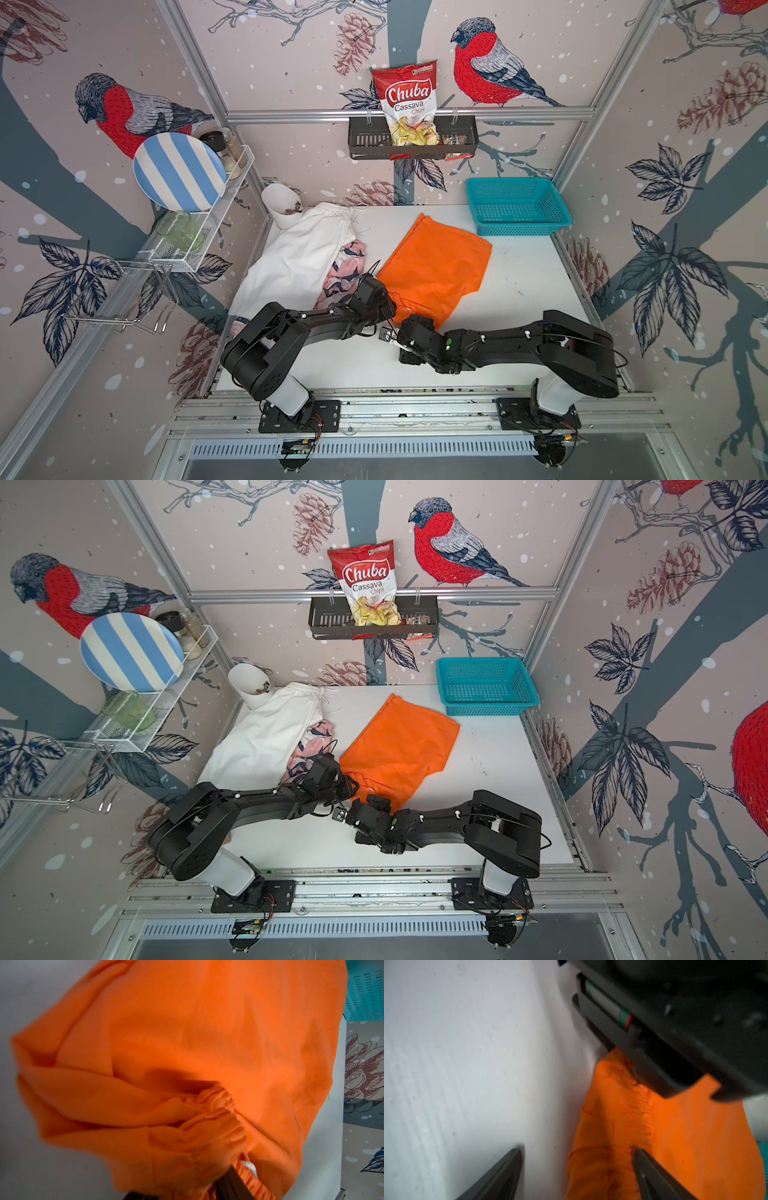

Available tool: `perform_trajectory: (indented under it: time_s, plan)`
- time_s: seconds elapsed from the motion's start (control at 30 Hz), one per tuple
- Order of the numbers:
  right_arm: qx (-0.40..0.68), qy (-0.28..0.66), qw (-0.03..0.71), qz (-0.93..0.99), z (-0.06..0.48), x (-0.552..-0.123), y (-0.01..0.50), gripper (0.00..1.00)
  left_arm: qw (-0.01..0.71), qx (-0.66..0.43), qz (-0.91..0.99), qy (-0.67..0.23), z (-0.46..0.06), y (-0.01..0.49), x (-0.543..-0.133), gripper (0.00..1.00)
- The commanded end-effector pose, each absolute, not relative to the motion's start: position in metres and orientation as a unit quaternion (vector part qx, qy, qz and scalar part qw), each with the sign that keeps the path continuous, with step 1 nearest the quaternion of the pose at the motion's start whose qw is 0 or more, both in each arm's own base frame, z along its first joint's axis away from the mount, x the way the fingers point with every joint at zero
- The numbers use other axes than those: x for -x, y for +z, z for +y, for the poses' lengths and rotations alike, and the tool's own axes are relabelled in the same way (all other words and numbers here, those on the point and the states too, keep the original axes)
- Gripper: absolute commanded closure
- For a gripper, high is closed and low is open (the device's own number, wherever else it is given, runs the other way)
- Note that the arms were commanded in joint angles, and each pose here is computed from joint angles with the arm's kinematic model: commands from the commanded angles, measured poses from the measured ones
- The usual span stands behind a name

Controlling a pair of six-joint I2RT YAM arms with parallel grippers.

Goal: Roll up the shorts
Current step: Roll the shorts at the center of the board.

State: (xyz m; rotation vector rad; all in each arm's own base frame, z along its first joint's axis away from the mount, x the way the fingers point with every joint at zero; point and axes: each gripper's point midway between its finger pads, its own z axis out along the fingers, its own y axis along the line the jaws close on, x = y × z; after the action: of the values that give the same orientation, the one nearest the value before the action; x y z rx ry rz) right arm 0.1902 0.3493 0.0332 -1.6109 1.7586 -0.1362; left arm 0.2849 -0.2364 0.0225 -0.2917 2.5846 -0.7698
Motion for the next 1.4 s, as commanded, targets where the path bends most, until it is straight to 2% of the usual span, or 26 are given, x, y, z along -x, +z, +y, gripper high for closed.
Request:
perform_trajectory:
  time_s: [0.0,0.07,0.33,0.5,0.77,0.93,1.2,1.37]
  plan:
    - [0.649,-0.123,0.327,0.676,0.323,-0.201,0.013,0.19,0.136,0.106,0.964,-0.203,-0.208,-0.012,-0.247,0.58]
    - [0.646,-0.130,0.323,0.679,0.320,-0.205,0.012,0.29,0.137,0.106,0.964,-0.202,-0.208,-0.012,-0.248,0.57]
    - [0.645,-0.124,0.309,0.688,0.315,-0.202,0.011,0.83,0.140,0.107,0.965,-0.194,-0.199,-0.012,-0.253,0.54]
    - [0.645,-0.069,0.288,0.704,0.322,-0.184,0.011,0.99,0.145,0.111,0.968,-0.171,-0.187,-0.013,-0.262,0.50]
    - [0.614,0.064,0.269,0.739,0.340,-0.152,0.025,1.00,0.142,0.125,0.972,-0.139,-0.155,-0.023,-0.273,0.48]
    - [0.566,0.146,0.260,0.769,0.350,-0.149,0.037,1.00,0.142,0.124,0.973,-0.137,-0.149,-0.019,-0.278,0.48]
    - [0.336,0.356,0.210,0.847,0.338,-0.173,0.059,1.00,0.214,0.122,0.961,-0.129,-0.138,0.053,-0.293,0.42]
    - [0.208,0.467,0.179,0.841,0.323,-0.184,0.075,1.00,0.225,0.112,0.954,-0.164,-0.153,0.077,-0.286,0.40]
